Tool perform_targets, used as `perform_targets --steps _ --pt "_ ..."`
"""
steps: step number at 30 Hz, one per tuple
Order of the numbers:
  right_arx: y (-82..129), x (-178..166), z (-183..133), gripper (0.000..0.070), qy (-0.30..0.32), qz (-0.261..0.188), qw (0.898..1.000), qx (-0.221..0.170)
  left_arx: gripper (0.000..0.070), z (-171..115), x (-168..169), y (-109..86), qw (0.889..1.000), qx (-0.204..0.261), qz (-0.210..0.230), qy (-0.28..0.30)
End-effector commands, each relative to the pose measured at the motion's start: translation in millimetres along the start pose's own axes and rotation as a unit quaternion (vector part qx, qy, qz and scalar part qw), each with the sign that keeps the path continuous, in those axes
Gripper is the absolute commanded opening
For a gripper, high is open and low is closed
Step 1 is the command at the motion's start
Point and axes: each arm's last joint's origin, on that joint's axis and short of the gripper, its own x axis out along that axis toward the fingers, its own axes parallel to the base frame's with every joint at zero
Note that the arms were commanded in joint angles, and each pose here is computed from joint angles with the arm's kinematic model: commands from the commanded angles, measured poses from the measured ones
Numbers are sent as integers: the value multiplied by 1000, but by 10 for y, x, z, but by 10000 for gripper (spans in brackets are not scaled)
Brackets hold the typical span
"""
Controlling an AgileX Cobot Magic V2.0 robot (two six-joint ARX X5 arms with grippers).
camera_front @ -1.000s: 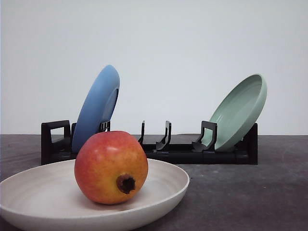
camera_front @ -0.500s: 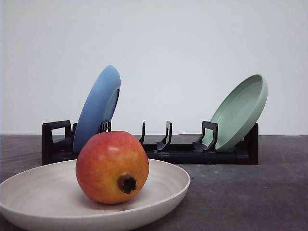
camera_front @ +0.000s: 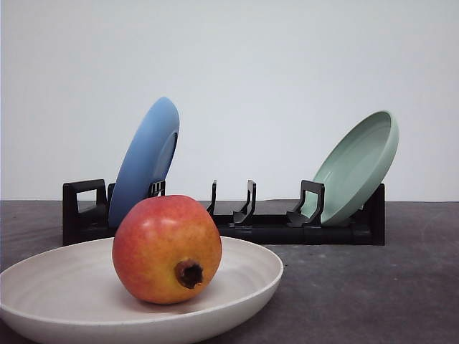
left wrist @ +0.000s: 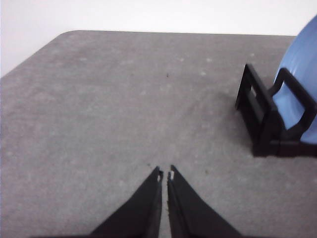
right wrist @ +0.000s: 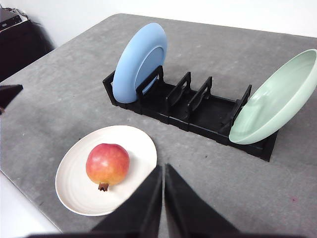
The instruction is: Place pomegranate in white plate
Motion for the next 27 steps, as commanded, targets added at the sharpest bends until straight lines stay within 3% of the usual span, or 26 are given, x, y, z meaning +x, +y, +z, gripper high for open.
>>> perform_targets --steps 1,10,27 --pt "13 -11 35 0 -8 5 1000 1 0 -38 37 14 1000 13 2 -3" --pt "14 -11 36 0 -8 5 1000 1 0 -206 197 61 999 -2 30 -43" --pt "14 -11 36 0 -8 5 1000 1 0 -210 201 63 999 2 31 -45"
